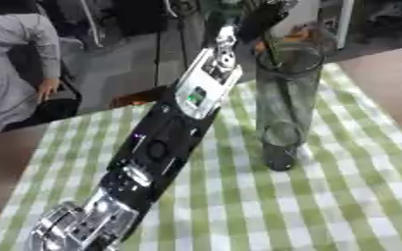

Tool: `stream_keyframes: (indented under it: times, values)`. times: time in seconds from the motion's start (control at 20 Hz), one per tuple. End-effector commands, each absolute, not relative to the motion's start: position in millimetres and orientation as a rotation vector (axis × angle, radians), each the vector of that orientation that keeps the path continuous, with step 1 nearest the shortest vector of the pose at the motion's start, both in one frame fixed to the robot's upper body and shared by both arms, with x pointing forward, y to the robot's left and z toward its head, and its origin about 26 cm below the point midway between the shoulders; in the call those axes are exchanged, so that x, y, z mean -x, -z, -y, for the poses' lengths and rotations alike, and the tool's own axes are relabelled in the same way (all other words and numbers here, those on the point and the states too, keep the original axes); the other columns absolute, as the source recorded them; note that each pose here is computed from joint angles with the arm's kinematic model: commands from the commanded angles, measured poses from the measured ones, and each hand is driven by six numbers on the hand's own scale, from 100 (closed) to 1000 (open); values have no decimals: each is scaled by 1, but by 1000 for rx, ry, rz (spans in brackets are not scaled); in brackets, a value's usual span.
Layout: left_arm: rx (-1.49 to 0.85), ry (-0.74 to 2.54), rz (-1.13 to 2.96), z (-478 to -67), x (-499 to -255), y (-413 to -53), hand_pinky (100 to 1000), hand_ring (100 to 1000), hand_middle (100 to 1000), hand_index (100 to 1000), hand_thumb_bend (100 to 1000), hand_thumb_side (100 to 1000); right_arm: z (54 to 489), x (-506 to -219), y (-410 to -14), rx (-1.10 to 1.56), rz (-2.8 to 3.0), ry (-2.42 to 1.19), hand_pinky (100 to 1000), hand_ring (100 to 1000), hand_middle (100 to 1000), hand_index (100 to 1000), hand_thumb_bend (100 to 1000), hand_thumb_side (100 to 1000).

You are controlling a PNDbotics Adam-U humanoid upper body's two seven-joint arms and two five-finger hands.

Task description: Arrange flowers into the vase.

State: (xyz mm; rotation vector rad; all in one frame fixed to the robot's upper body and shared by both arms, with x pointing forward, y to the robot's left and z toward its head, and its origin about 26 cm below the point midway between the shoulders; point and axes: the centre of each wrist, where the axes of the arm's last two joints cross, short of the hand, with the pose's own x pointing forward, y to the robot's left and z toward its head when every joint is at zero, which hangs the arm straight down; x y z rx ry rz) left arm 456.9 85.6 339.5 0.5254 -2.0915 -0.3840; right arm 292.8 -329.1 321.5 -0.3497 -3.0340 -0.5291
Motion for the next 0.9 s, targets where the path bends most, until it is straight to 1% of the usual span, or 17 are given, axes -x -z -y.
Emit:
stream_keyframes:
  times: [0.05, 0.45, 0.65, 0.9]
  values:
    - [-553, 419, 2119, -87, -454, -353, 897, 900, 891, 1000, 935, 737, 327, -288, -330, 328, 3066, 525, 689, 777, 821, 886, 100, 1000]
    - [-562, 471, 2079, -92, -454, -349, 903, 906, 897, 1000, 942, 735, 328, -288, -329, 336, 3062, 527, 689, 777, 821, 886, 100, 1000]
    - [-618, 514, 2059, -95, -454, -353, 918, 918, 909, 1000, 952, 749, 328, -288, -329, 339, 3059, 520, 688, 777, 821, 886, 100, 1000]
    - [-675, 576, 2014, -102, -453, -359, 926, 927, 911, 1000, 957, 728, 328, -288, -328, 346, 3054, 510, 688, 777, 820, 886, 100, 1000]
